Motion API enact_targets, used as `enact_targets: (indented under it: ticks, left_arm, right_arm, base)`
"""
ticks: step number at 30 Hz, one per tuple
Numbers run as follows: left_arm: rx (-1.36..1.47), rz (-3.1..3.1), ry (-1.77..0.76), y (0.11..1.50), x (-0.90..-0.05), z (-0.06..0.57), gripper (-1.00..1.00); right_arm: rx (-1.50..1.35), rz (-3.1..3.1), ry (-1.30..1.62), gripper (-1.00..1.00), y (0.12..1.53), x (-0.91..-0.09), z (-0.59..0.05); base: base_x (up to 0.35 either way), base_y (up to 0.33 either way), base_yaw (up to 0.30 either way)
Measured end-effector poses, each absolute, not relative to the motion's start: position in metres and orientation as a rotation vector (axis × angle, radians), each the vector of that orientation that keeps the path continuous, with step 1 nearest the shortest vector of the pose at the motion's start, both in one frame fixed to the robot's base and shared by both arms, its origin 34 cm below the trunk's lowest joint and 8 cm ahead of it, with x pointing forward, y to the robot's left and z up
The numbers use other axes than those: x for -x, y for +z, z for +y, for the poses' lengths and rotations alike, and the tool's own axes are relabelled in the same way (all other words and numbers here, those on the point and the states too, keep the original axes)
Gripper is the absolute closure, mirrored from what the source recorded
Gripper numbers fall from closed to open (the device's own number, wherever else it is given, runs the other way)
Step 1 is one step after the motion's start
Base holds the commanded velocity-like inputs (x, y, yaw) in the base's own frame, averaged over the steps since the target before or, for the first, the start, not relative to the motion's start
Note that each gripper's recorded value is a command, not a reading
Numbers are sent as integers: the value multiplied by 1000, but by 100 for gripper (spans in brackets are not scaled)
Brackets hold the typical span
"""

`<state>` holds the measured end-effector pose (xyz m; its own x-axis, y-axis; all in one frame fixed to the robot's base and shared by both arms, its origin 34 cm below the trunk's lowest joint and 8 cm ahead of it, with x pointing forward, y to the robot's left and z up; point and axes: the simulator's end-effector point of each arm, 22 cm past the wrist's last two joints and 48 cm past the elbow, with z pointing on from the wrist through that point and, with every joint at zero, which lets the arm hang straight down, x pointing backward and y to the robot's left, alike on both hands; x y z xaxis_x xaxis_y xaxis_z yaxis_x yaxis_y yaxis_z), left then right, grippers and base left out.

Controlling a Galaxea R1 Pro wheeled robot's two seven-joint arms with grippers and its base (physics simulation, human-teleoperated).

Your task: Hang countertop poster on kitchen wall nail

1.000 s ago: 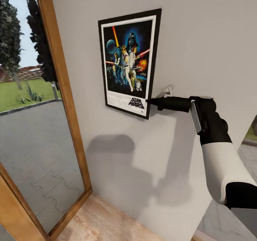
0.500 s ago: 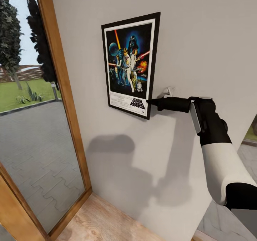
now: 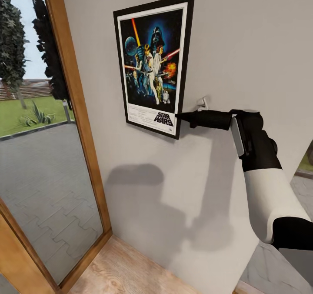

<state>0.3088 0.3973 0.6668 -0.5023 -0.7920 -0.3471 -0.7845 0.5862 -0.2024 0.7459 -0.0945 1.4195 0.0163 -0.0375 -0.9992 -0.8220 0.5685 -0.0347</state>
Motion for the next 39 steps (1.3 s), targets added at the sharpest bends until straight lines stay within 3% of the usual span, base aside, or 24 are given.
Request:
enact_targets:
  ticks: [39]
  left_arm:
    - [1263, 2415, -18, 667, -312, 400, -100]
  right_arm:
    - [764, 1489, 752, 100, 1395, -749, -87]
  base:
    - [0, 3, 0]
